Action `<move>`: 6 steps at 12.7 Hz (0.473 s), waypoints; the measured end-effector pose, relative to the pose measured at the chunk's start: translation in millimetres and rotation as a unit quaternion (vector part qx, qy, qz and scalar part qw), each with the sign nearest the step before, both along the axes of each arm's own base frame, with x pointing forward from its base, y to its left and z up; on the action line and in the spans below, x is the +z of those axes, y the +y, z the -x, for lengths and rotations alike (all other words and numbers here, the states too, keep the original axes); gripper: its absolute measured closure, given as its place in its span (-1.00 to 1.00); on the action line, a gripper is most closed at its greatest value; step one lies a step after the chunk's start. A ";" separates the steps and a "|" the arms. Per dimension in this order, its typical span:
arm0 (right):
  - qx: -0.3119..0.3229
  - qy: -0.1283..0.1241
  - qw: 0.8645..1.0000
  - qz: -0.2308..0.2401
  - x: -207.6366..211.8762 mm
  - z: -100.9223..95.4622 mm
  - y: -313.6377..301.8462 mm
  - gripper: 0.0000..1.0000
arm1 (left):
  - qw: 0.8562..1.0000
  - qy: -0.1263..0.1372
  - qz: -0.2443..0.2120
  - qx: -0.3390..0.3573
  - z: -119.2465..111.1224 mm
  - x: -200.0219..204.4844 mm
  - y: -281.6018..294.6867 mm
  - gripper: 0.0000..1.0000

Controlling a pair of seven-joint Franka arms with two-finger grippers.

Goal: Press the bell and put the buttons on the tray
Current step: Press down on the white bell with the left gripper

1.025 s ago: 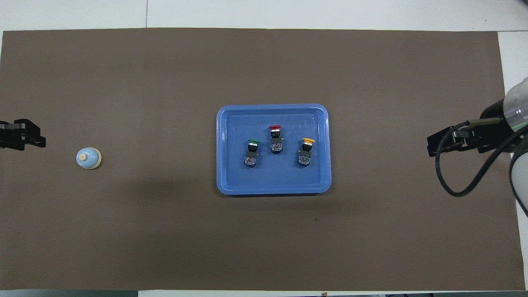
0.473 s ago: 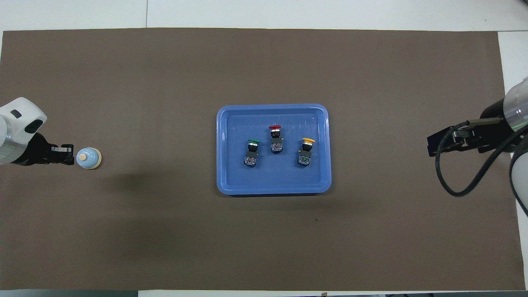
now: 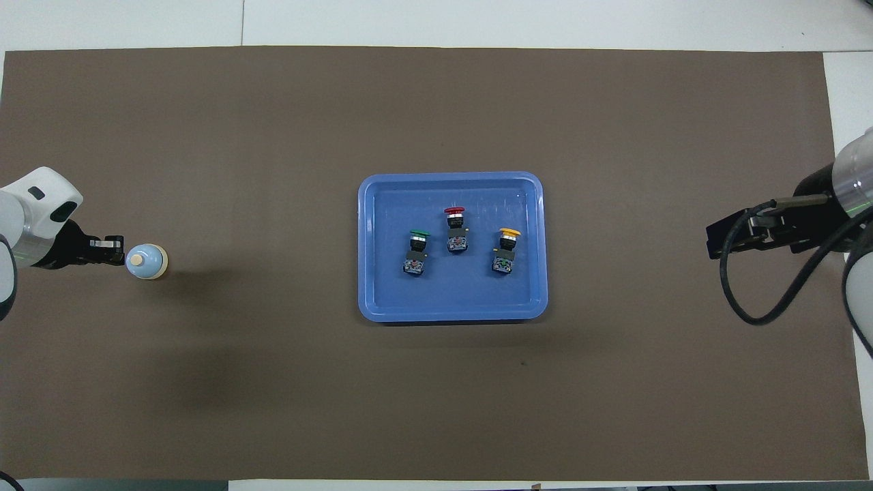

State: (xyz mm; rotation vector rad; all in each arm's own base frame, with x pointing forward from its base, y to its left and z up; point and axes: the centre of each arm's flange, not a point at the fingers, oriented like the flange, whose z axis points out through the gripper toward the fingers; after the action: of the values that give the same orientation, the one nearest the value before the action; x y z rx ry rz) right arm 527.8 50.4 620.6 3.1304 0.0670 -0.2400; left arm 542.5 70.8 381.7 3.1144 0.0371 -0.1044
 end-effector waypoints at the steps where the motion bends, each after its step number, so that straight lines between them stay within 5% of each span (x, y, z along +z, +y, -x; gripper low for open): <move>1: 0.000 0.000 1.000 0.000 0.0 0.0 0.0 -1.00 | 1.000 -0.002 0.000 0.000 -2.5 -6.4 0.7 0.98; 6: 0.000 0.000 1.000 0.000 0.0 0.0 0.0 -1.00 | 1.000 0.003 0.001 -0.006 -4.6 -45.5 -0.8 0.98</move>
State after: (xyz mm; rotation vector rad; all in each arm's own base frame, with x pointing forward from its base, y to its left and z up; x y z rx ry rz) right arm 527.8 50.4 620.6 3.1304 0.0670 -0.2400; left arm 547.1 69.9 336.2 3.1136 0.0185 -0.1149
